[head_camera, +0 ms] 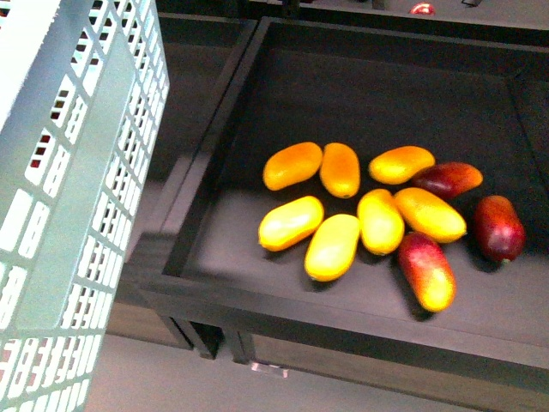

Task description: Pick mango and avocado into basket

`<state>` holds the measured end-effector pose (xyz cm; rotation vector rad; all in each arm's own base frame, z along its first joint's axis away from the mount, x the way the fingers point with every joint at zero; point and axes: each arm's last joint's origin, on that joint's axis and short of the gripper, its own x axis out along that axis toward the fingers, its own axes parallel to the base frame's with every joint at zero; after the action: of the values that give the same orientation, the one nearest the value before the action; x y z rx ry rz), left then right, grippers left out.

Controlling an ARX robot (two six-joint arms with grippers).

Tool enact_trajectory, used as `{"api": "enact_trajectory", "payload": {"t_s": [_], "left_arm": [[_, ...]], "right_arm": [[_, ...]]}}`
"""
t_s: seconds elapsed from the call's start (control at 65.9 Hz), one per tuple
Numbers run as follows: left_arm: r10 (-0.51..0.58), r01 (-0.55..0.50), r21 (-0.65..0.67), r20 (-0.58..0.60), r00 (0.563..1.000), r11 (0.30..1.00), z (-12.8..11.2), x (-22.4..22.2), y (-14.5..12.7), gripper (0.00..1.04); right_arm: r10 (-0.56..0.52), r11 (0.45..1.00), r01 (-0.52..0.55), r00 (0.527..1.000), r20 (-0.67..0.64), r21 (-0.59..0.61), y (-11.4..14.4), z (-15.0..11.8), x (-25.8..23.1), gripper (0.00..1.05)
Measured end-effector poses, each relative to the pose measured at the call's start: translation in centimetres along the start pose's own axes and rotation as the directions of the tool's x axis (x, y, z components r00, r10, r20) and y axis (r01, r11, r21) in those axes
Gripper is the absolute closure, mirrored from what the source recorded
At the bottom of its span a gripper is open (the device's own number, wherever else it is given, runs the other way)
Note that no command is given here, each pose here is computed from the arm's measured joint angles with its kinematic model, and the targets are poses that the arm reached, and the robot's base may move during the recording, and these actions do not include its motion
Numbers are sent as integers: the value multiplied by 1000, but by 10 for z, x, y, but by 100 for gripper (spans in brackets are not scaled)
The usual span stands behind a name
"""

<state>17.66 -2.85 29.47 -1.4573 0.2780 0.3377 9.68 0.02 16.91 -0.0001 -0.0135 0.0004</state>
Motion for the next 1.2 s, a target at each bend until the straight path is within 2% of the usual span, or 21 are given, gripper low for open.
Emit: {"api": "enact_trajectory", "payload": {"t_s": [1.017, 1.093, 1.169, 1.199], "left_arm": [[0, 0, 15, 31, 1000, 1000, 2, 0, 0, 91], [56, -47, 107, -85, 995, 993, 1, 1, 1, 91], [94, 0, 374, -234, 968, 928, -6, 6, 1, 91], [101, 17, 416, -260, 960, 909, -9, 8, 0, 91]], "right_arm": [[5, 1000, -5, 1000, -1, 0, 0, 0, 0, 9], [5, 1000, -5, 1000, -1, 0, 0, 0, 0, 9], [1, 1000, -1, 1000, -1, 0, 0, 0, 0, 9], [2, 1000, -2, 1000, -1, 0, 0, 0, 0, 9]]}}
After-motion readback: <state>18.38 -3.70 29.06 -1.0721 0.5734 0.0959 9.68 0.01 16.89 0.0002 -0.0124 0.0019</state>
